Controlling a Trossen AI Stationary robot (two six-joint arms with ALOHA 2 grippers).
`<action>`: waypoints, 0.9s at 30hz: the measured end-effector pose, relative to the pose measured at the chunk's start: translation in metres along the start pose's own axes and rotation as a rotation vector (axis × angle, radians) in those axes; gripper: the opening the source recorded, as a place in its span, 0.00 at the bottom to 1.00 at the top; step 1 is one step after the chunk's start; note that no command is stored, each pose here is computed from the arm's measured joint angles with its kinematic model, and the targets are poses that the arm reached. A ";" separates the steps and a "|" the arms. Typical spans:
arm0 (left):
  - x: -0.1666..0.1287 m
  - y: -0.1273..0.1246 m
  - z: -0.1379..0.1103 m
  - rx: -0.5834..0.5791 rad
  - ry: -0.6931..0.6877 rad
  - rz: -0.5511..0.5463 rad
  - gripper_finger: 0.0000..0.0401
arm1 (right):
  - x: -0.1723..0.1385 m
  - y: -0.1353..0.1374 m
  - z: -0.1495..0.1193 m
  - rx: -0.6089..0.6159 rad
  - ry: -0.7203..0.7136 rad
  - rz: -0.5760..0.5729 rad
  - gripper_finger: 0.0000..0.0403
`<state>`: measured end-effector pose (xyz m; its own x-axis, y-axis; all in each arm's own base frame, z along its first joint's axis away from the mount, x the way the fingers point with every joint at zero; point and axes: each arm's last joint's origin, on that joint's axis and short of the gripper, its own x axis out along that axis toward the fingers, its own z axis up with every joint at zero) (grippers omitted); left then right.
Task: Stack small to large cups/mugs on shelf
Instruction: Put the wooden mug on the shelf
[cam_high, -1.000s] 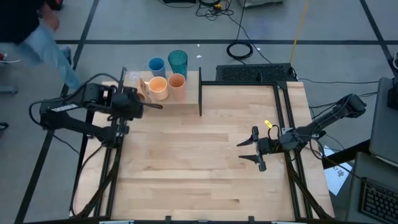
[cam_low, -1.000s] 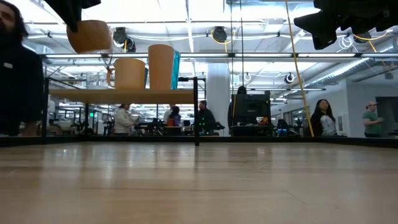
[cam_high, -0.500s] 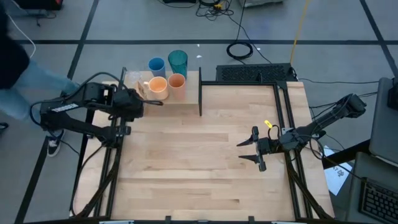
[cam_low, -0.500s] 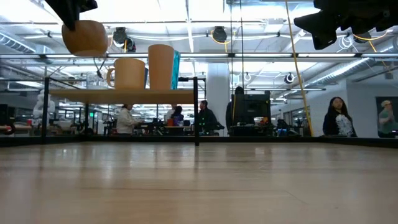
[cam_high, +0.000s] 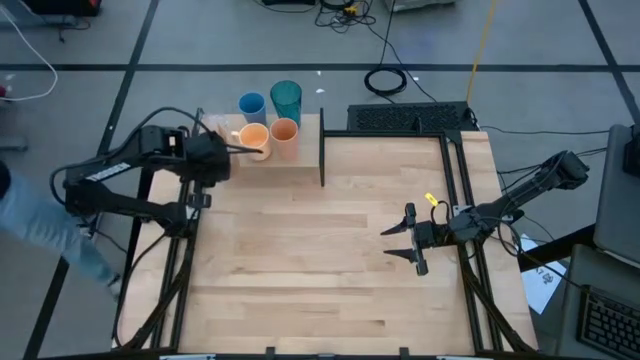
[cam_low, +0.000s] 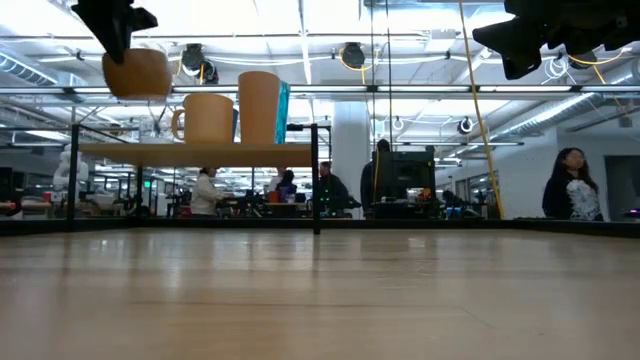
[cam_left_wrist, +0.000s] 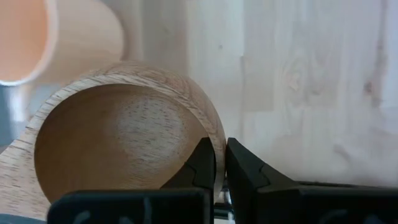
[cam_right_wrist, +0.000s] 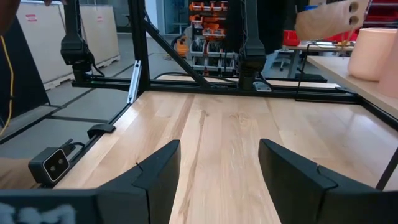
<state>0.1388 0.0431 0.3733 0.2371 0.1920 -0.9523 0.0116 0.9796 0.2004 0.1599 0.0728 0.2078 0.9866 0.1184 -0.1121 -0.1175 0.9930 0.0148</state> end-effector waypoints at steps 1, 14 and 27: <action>0.002 -0.001 0.000 -0.006 0.005 -0.013 0.04 | 0.000 0.000 0.000 0.001 0.000 0.000 0.52; 0.015 -0.002 -0.002 0.051 0.057 -0.023 0.04 | 0.000 0.000 0.000 -0.017 0.000 0.000 0.52; 0.016 0.011 -0.007 0.130 0.080 0.001 0.04 | 0.000 0.000 0.000 -0.017 0.000 0.000 0.52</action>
<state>0.1356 0.0571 0.3581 0.1594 0.2023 -0.9663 0.1387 0.9645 0.2248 0.1599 0.0728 0.2078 0.9867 0.1182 -0.1119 -0.1192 0.9929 -0.0020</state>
